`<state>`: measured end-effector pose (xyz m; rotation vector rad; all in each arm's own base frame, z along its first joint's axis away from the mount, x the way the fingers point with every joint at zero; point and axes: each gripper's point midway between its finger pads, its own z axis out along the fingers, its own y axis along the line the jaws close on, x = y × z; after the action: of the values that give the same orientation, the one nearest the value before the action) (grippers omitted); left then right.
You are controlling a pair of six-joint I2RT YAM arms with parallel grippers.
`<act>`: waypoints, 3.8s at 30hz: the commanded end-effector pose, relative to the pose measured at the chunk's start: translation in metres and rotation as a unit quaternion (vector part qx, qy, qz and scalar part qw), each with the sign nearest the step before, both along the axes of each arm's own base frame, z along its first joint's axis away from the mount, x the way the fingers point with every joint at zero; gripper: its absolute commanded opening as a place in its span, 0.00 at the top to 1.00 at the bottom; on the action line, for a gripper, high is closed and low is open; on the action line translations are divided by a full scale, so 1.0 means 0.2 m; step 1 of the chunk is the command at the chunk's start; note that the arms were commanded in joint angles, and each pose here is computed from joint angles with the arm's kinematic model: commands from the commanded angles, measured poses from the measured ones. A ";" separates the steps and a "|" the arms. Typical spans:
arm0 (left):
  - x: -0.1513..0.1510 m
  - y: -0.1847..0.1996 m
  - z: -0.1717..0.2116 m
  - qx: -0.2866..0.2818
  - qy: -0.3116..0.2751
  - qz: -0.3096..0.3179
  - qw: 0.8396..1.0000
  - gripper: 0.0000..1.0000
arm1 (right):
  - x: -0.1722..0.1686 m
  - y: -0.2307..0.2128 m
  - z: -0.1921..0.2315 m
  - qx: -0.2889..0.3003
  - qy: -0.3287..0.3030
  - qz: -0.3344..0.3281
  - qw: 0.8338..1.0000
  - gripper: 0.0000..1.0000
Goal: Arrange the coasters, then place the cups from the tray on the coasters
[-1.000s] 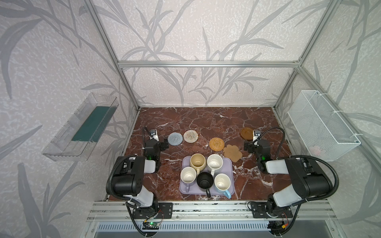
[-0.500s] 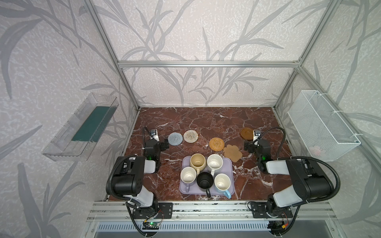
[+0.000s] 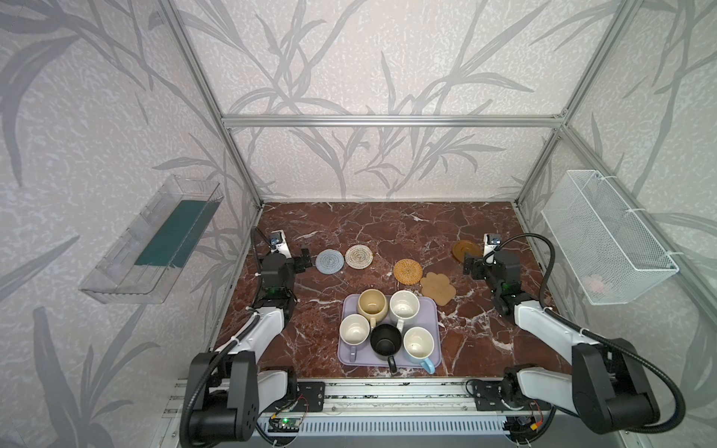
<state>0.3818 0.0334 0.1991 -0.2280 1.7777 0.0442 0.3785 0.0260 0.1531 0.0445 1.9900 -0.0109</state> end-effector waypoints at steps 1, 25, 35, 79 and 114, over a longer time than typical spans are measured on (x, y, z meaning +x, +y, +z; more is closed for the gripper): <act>-0.03 -0.07 0.02 -0.054 0.035 -0.021 0.998 0.01 | -0.07 0.07 0.01 0.054 0.050 0.016 0.997 0.01; 0.03 -0.51 -0.23 -0.233 0.284 -0.008 0.930 0.01 | -0.12 0.68 0.27 0.092 0.053 0.165 0.981 0.01; 0.14 -0.51 -0.54 -0.180 0.417 0.023 0.890 0.05 | -0.13 0.99 0.23 0.077 0.081 0.245 0.963 0.01; 0.27 -0.32 -0.90 -0.144 0.502 0.121 0.844 0.40 | -0.19 1.26 0.18 0.101 0.107 0.359 0.922 0.00; 0.21 -0.84 -0.49 -0.177 0.442 -0.033 0.879 0.33 | -0.28 1.25 0.12 0.109 0.195 0.330 0.917 0.01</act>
<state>0.4302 -0.1331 0.1273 -0.4428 2.6476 -0.2927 0.3300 0.2817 0.1726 -0.5391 2.2918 0.6917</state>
